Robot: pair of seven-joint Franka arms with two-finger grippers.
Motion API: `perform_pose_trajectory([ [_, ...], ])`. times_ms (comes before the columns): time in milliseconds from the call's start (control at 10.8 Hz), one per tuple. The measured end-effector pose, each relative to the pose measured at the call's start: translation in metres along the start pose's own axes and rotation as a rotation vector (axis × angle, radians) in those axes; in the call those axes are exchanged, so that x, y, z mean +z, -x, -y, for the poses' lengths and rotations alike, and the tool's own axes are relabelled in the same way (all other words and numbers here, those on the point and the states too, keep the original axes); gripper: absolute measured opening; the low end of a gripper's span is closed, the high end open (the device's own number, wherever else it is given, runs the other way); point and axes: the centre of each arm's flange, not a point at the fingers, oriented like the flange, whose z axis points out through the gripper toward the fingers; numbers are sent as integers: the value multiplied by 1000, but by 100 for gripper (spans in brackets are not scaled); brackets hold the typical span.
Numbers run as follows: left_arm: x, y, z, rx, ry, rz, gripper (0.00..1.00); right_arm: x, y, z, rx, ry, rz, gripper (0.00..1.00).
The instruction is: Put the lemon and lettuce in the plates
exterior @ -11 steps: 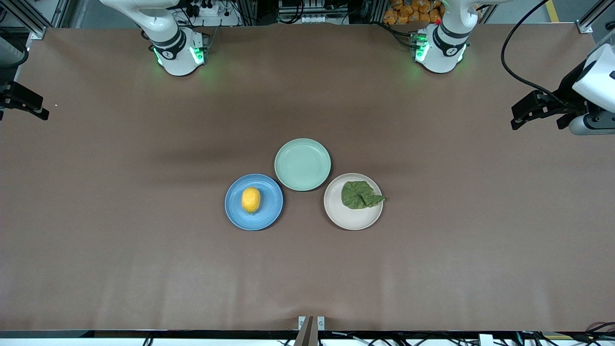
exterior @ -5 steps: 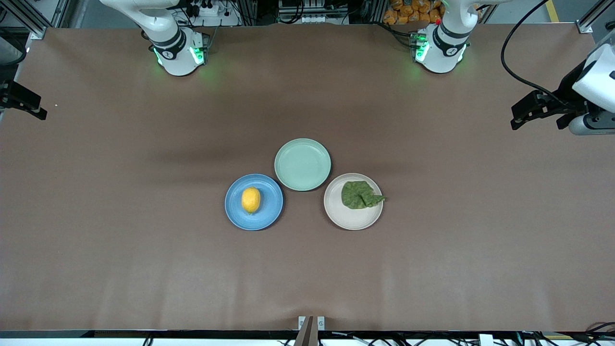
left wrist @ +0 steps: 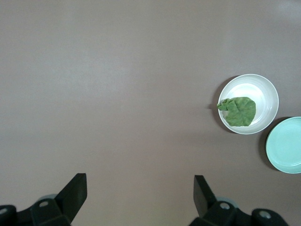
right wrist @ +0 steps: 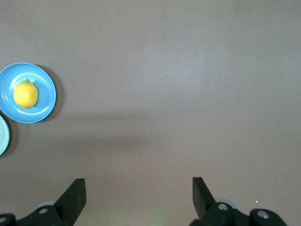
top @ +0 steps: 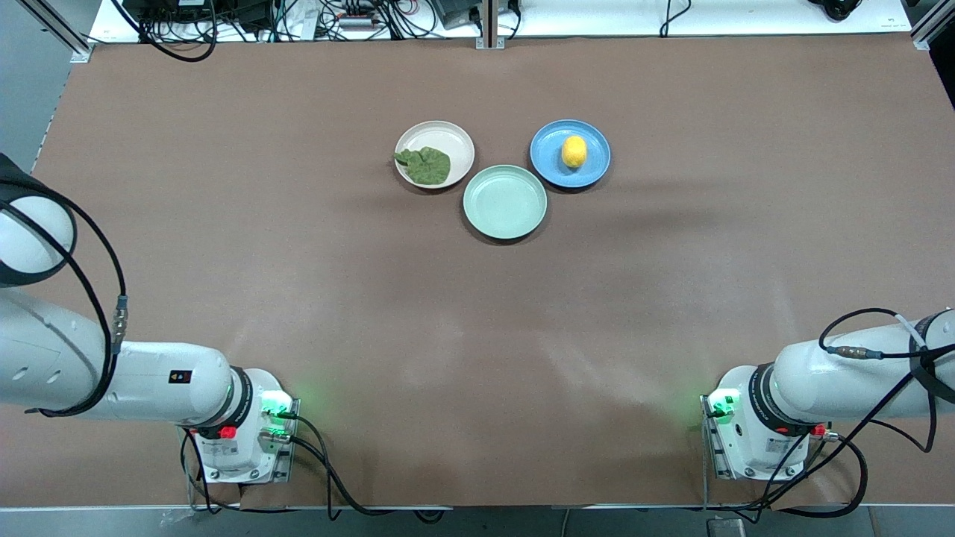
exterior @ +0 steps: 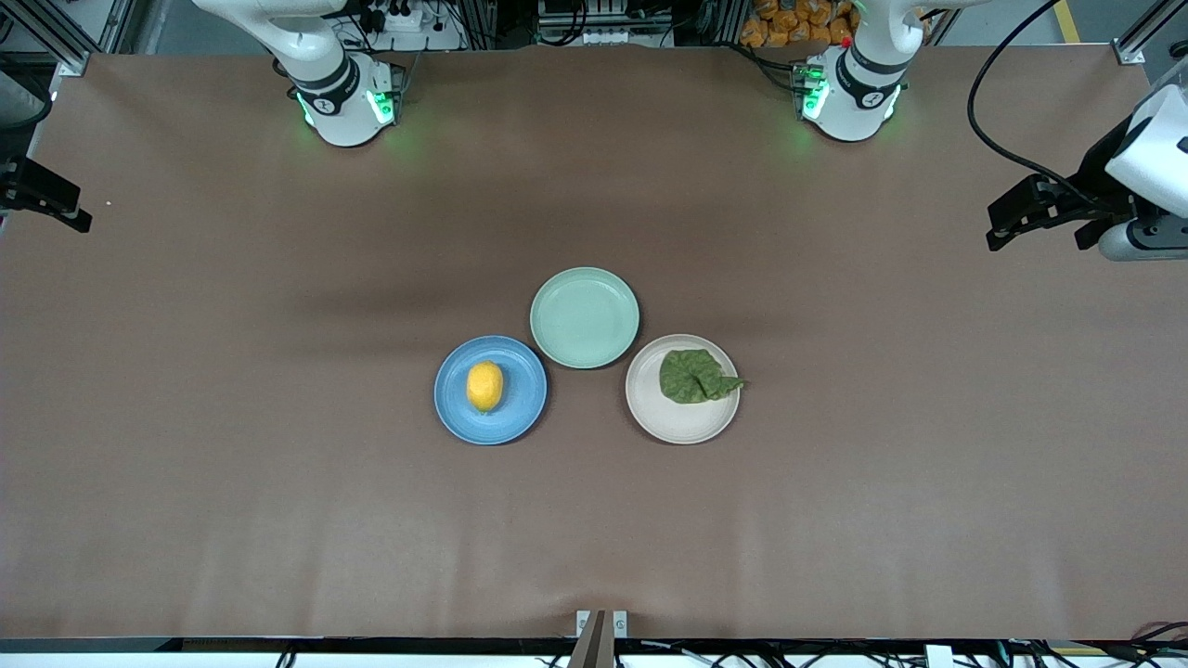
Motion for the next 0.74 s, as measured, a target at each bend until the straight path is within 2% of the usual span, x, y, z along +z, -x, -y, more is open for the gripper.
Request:
perform_pose_trajectory([
  [744,4,-2,0,0,0,8,100,1,-2,0,0,1,-4,100],
])
